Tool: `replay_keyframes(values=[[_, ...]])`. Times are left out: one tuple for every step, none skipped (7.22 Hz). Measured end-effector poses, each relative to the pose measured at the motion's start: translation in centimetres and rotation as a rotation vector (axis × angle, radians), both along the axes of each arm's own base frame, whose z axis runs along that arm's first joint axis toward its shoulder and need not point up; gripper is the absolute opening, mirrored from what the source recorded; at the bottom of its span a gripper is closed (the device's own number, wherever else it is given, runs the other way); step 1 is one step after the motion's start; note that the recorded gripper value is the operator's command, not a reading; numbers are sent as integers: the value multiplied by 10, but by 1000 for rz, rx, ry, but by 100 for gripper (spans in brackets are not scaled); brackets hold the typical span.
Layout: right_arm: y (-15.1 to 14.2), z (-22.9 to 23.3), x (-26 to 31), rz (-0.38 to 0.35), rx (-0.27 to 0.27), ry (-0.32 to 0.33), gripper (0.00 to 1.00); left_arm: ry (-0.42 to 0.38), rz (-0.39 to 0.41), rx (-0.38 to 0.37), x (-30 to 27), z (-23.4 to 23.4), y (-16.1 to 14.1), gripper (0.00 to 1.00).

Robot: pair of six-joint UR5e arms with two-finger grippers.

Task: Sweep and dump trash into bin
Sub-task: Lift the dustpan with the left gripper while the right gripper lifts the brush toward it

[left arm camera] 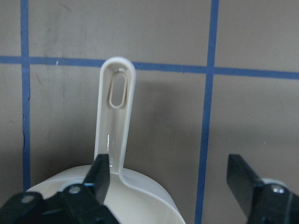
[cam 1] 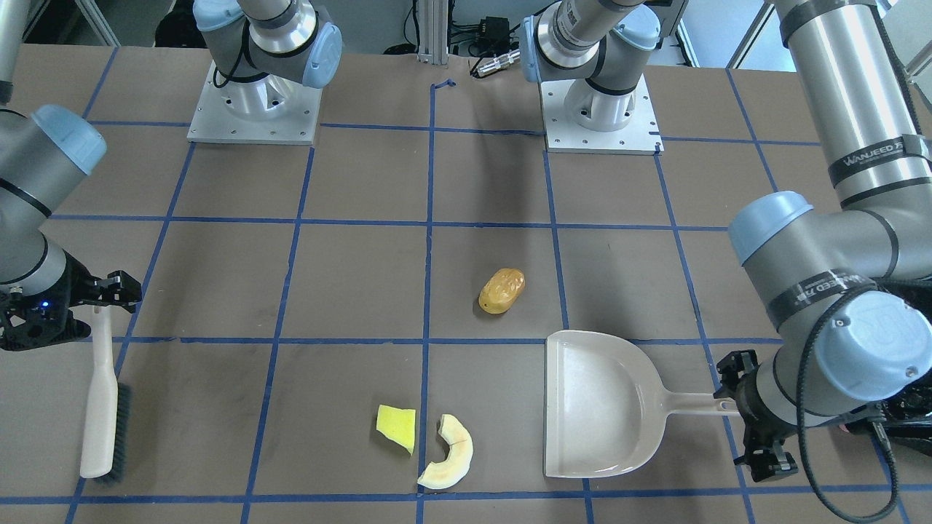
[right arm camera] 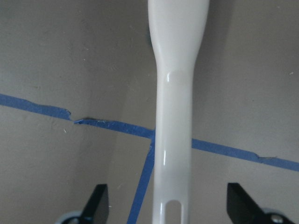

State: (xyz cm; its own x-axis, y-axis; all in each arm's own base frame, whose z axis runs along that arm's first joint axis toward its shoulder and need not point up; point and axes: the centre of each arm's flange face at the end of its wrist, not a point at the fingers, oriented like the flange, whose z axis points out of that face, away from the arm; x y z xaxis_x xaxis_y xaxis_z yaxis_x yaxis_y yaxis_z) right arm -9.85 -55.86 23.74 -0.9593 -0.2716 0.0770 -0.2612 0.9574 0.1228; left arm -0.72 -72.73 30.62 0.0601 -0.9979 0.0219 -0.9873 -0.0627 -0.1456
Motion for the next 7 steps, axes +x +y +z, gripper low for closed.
replay_keyframes(values=[[0,-2,0,3,4,-4,73,5,-8,19,-13,-10,5,77],[1,-4,1,3,5,-6,73,7,-40,41,-21,-25,15,75],[1,-5,1,-2,4,-6,62,5,-93,48,-24,-42,25,75],[2,-7,1,-7,7,-7,58,0,-139,40,-24,-56,32,71],[4,-10,2,-12,12,-9,55,-5,-171,30,-23,-63,36,71],[6,-11,3,-14,13,-9,38,-9,-184,24,-21,-64,37,71],[7,-10,3,-14,8,-8,31,-13,-186,24,-15,-64,38,66]])
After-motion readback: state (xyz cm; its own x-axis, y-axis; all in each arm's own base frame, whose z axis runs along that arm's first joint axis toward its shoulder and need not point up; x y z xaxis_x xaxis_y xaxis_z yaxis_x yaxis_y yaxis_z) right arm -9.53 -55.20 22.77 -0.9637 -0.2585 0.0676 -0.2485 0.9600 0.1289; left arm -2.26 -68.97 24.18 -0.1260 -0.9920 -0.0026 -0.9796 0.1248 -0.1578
